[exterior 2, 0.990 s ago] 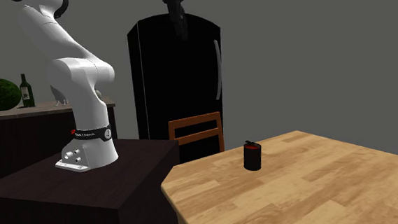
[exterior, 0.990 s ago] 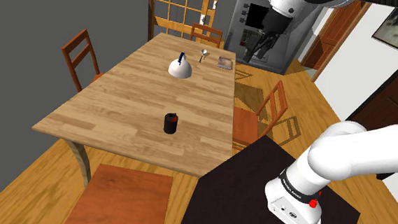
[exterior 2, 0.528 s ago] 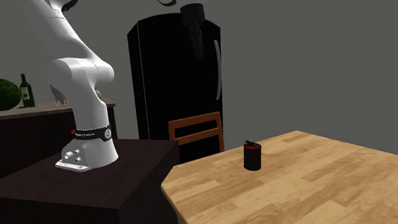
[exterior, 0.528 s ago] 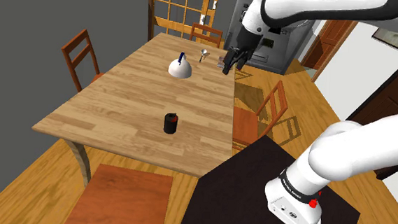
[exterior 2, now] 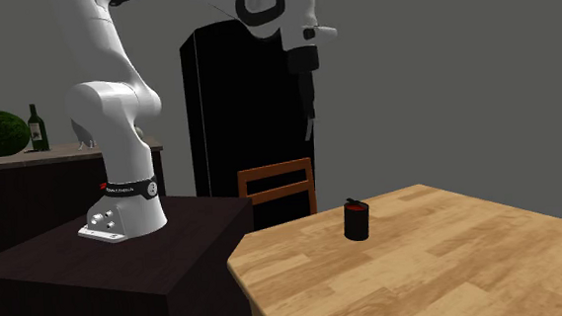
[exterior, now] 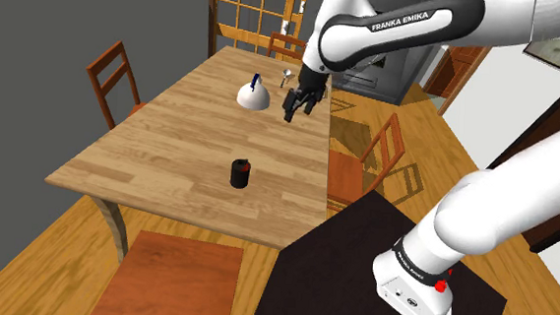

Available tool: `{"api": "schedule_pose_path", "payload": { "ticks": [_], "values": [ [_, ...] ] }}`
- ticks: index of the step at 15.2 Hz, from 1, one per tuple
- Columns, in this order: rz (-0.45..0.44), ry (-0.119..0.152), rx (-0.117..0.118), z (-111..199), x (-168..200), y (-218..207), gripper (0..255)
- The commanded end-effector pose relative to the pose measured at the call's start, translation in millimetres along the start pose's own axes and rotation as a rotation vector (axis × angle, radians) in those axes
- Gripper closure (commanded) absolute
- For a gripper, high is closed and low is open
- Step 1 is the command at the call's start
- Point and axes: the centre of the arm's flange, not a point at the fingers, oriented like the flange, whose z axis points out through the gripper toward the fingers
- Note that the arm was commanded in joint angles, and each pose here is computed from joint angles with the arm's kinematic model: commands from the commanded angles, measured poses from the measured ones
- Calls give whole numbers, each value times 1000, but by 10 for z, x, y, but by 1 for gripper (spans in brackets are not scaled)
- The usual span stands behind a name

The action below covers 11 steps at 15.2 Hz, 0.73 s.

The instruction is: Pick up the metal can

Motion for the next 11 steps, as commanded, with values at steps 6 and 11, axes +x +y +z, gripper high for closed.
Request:
{"api": "schedule_pose_path", "payload": {
  "ticks": [6, 11],
  "values": [
    [-18, -31, -4, 809, 486, -257, 0],
    [-31, -53, -7, 1384, 806, -421, 0]
  ]
}}
